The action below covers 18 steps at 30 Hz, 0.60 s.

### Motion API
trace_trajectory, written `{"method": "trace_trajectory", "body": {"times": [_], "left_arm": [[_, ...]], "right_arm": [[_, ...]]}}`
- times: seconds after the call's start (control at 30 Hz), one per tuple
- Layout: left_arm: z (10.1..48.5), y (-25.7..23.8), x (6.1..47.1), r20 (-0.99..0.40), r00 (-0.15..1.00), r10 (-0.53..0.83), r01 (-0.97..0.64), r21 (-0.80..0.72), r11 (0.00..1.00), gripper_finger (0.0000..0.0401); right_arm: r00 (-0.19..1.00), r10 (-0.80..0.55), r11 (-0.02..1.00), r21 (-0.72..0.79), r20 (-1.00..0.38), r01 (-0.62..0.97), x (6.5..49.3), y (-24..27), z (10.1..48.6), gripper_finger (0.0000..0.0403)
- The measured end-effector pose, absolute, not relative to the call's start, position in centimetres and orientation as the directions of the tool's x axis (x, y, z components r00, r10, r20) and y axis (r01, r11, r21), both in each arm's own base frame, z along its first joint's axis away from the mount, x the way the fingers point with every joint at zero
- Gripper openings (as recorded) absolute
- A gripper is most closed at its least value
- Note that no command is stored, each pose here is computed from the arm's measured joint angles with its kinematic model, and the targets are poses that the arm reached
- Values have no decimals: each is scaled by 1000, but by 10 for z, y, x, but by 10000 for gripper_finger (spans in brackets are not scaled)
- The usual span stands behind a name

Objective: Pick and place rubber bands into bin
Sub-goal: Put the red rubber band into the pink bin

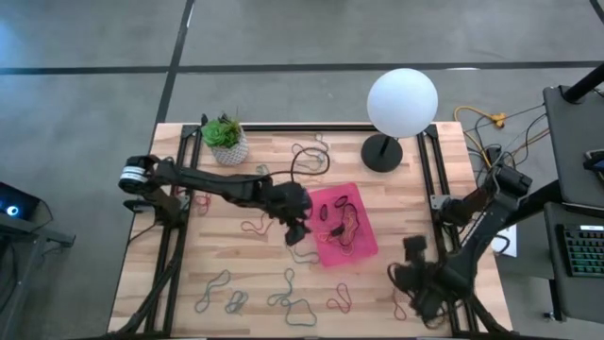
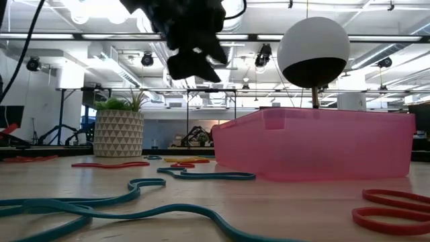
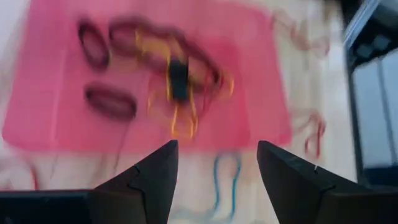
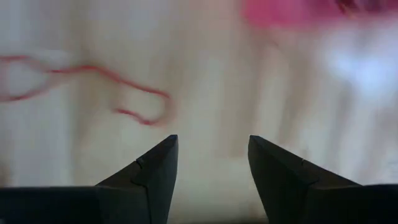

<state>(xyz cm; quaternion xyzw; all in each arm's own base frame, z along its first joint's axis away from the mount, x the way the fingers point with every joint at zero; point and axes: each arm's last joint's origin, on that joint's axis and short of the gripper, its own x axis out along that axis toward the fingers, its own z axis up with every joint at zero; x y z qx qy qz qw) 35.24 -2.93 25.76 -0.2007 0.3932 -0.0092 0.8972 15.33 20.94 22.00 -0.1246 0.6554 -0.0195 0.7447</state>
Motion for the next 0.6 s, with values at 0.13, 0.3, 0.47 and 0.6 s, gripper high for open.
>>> {"method": "trace_trajectory", "body": {"times": [0.13,0.3,0.47,0.6], "left_arm": [[253,-45,348,-728,655,-204,-167,-403,900,203],[251,-74,343,-730,634,-257,-136,-432,892,203],[251,-102,335,-732,611,-302,-105,-454,885,203],[247,-115,329,-745,606,-279,-146,-449,881,203]], "right_arm": [[261,-3,923,-104,-965,-372,156,230,207,183],[318,92,899,-58,-943,-434,162,235,195,183],[282,57,868,-93,-958,-489,157,225,178,183],[253,122,796,-58,-960,-603,154,224,165,183]]}}
